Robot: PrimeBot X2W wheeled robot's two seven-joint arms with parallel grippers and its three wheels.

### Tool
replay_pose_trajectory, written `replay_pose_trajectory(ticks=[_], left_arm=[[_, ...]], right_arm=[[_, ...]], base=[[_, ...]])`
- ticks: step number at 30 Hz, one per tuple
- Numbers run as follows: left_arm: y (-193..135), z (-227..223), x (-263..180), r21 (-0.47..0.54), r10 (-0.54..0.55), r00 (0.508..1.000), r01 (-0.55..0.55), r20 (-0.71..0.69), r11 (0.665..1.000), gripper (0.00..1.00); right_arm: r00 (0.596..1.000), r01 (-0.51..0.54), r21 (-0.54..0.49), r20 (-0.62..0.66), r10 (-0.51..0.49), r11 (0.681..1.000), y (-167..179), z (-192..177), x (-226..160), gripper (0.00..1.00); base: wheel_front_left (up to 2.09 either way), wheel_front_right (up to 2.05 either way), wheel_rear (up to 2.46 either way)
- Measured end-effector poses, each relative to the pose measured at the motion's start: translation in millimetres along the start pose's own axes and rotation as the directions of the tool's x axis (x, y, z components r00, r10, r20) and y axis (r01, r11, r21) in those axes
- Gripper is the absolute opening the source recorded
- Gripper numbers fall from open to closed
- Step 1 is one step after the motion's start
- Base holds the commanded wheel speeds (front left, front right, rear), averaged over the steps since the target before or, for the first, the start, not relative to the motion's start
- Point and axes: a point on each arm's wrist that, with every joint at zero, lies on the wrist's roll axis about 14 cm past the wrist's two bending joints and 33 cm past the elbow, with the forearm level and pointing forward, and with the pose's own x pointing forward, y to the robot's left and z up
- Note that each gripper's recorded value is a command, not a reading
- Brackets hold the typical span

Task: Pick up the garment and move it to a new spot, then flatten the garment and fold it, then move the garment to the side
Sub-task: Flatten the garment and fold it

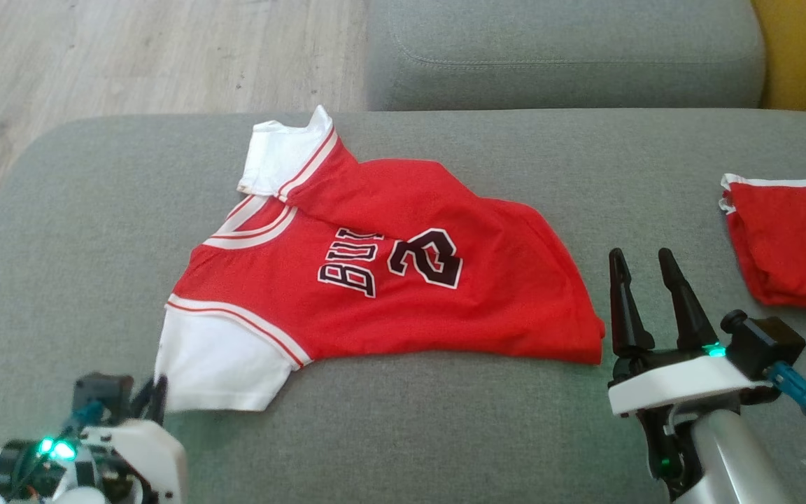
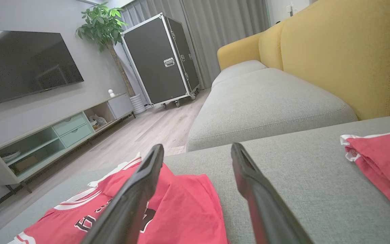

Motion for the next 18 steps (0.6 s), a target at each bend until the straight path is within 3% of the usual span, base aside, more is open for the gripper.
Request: replay_pose_trajectory(ticks=[6, 12, 15, 18], left_arm=[[3, 58, 0, -0.049, 0.048, 0.967, -0.036, 0.252, 0.998, 1.00], [-12, 144, -9, -0.137, 0.063, 0.808, 0.022, 0.585, 0.990, 1.00], [-19, 160, -10, -0.163, 0.064, 0.765, 0.054, 0.641, 0.985, 1.00], [-26, 161, -6, -0.185, 0.060, 0.759, 0.081, 0.648, 0.979, 1.00]], right_arm=[[1.000, 0.021, -0.001, 0.005, -0.021, 1.000, -7, 2, -4, 1.00], [0.998, 0.043, -0.003, 0.039, -0.043, 0.999, -14, 13, -7, 1.00], [0.997, 0.056, -0.006, 0.053, -0.056, 0.998, -19, 17, -9, 1.00], [0.995, 0.073, -0.014, 0.064, -0.072, 0.997, -25, 20, -10, 1.00]], base=[[0.00, 0.00, 0.00], [0.00, 0.00, 0.00], [0.00, 0.00, 0.00], [0.00, 0.00, 0.00]])
